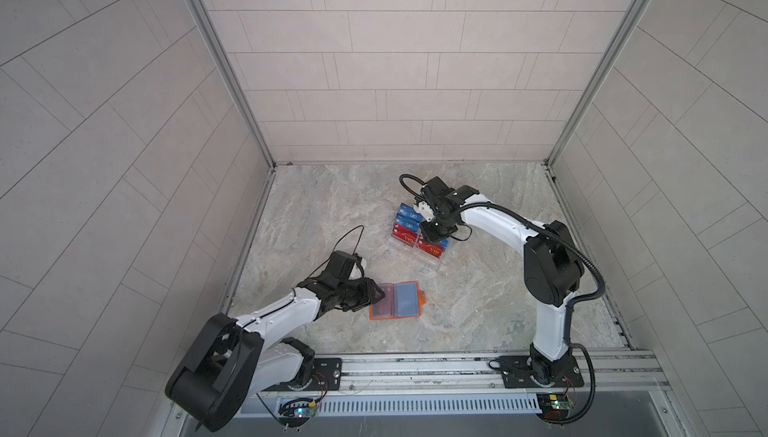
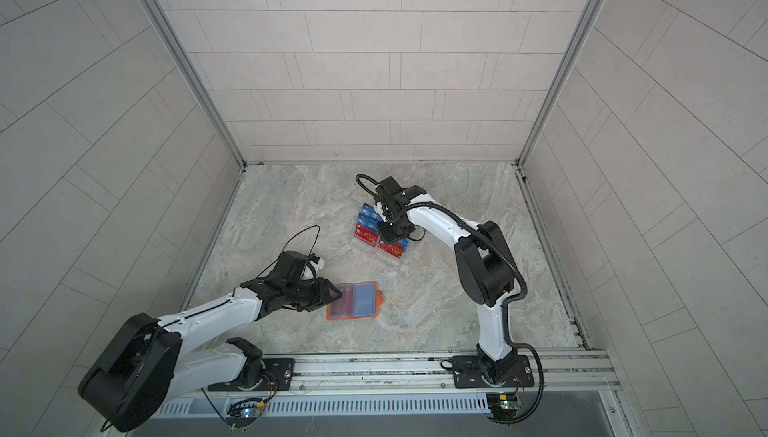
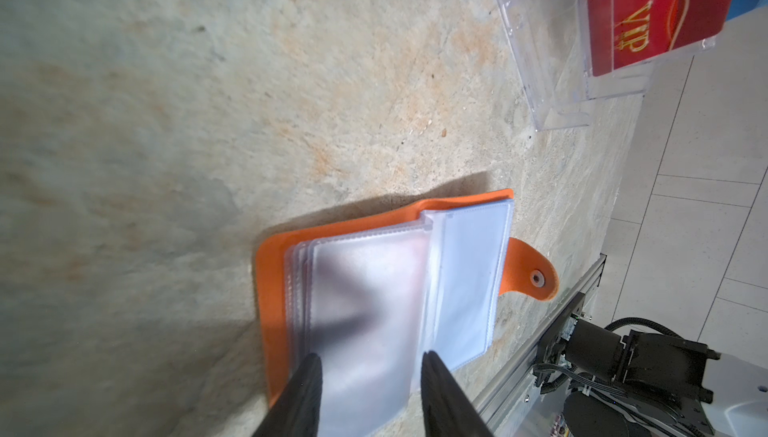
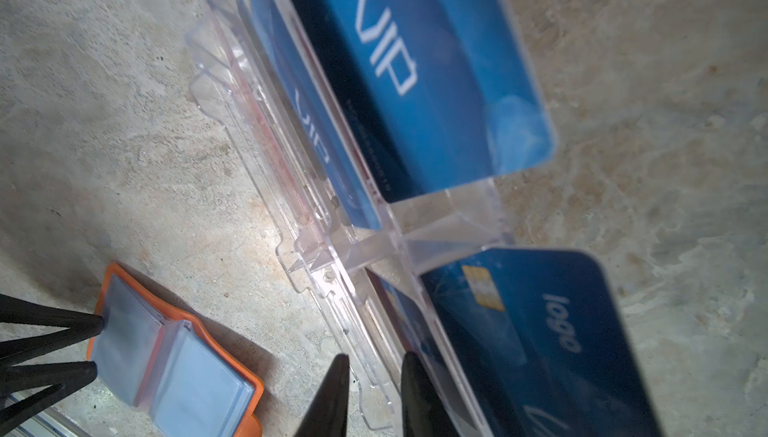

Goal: Put the credit cards into the card holder

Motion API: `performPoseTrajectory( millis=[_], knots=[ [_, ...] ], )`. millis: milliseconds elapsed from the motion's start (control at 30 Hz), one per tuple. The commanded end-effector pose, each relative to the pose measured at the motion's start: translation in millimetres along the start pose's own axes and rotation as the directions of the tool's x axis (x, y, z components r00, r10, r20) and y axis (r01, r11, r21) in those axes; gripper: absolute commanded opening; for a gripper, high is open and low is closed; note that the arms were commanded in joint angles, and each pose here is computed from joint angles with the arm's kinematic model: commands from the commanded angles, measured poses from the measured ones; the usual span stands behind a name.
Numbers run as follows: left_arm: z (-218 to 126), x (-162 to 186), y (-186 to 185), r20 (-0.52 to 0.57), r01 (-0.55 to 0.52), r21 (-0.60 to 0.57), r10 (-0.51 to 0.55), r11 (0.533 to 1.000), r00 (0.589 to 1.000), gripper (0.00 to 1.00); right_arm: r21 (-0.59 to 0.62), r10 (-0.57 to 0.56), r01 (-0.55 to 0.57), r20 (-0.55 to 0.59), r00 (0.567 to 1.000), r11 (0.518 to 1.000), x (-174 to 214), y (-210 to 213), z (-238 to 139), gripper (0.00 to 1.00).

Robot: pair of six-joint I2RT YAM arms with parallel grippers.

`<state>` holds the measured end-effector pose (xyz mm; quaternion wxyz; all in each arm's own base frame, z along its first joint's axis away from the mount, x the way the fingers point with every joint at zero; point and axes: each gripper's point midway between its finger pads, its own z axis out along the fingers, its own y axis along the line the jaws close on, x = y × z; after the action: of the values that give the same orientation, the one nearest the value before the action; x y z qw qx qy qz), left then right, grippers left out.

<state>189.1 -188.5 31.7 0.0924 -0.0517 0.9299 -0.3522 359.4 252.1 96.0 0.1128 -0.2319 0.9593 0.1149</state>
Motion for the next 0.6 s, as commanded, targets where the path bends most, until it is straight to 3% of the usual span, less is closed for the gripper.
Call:
performPoseTrajectory(
  millis=[0, 567],
  knots=[
    [0.6, 1.1, 6.8, -0.001, -0.002, -0.028, 0.002, 1.000, 1.000, 0.44, 0.004, -0.035, 0.036, -0.024, 0.999, 0.999, 3.3, 4.3, 0.0, 0.25],
    [1.2, 2.3, 9.4, -0.009, 0.000, -0.041, -0.001, 0.999, 1.000, 0.44, 0.023, -0.081, 0.082, -0.045, 0.996, 0.996, 6.8, 5.9, 5.6, 0.18]
  ],
)
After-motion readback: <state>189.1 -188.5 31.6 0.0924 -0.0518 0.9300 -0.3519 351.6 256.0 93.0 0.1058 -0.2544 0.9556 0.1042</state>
